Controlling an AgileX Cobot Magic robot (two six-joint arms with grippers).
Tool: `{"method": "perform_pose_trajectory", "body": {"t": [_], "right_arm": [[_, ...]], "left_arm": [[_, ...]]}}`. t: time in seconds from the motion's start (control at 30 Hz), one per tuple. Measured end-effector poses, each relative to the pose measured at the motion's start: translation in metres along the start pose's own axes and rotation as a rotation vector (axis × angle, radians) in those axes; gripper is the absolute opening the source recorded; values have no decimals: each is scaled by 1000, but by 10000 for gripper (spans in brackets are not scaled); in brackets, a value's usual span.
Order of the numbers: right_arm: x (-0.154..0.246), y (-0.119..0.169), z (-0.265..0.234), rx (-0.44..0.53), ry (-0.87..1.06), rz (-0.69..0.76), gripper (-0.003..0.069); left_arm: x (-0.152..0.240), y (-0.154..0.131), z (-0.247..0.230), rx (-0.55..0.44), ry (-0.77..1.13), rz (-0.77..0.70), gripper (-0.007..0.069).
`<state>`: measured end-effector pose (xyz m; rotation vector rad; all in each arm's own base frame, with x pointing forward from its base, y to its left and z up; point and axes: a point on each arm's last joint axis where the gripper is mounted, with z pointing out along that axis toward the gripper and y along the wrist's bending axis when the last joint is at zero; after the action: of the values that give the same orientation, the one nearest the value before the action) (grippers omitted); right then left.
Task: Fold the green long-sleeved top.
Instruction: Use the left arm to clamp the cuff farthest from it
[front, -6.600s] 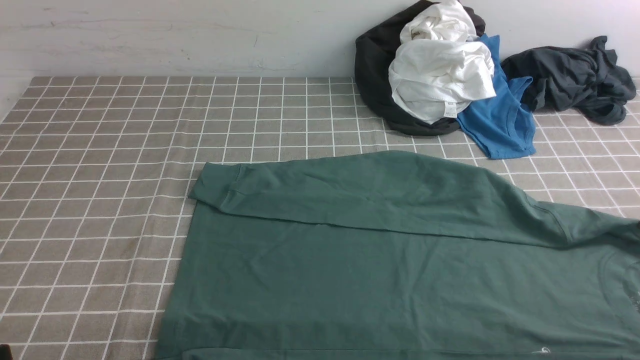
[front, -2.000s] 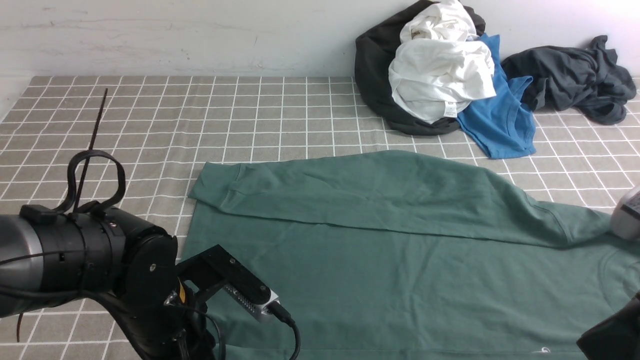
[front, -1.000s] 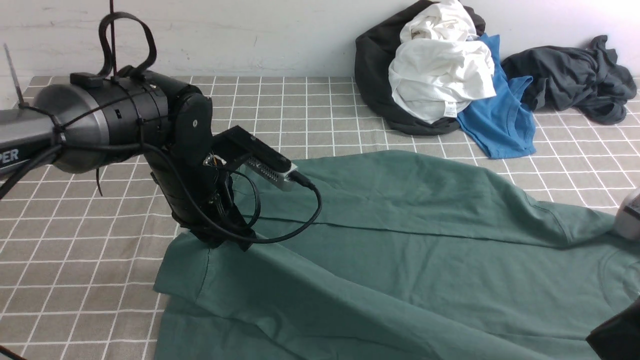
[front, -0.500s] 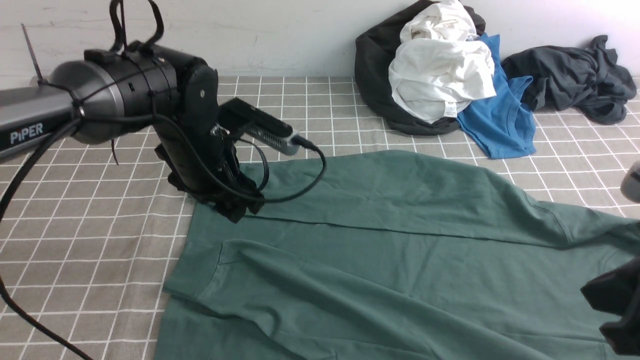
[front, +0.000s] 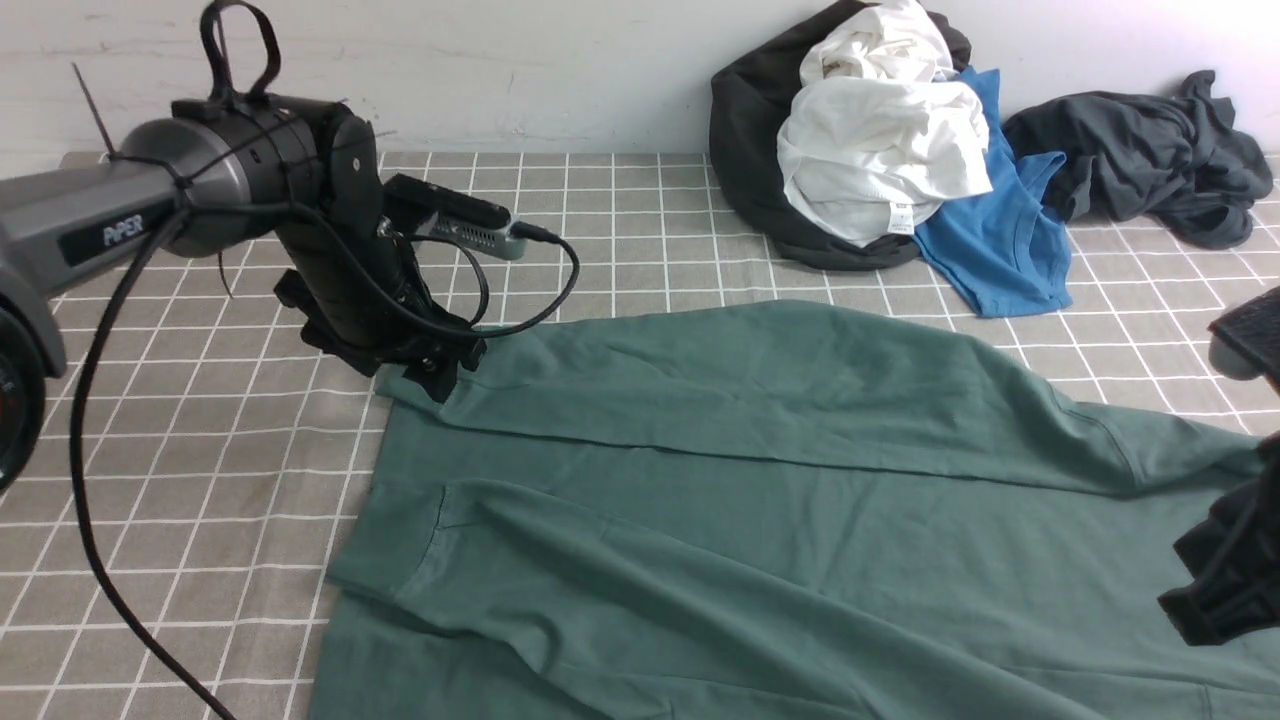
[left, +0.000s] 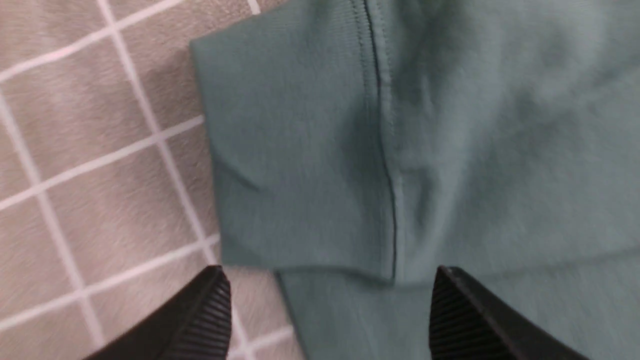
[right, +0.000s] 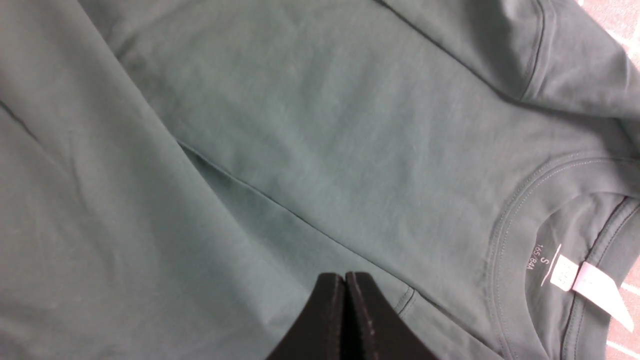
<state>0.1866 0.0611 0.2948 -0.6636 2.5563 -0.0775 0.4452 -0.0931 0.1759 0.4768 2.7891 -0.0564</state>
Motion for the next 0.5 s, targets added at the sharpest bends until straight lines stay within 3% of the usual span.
{"method": "perform_pose_trajectory", "body": {"t": [0.3,0.47,0.5], "right_arm": [[-5,0,1,5,-54,0,-14],[-6,0,1,5,-65,0,-14],[-6,0,1,5,-66,0,-14]], "left_arm": [[-2,-13,26,38,30,10,472],[-2,-12,26,33,30,15,317],[-2,-12,26,34,30,14,232]]}}
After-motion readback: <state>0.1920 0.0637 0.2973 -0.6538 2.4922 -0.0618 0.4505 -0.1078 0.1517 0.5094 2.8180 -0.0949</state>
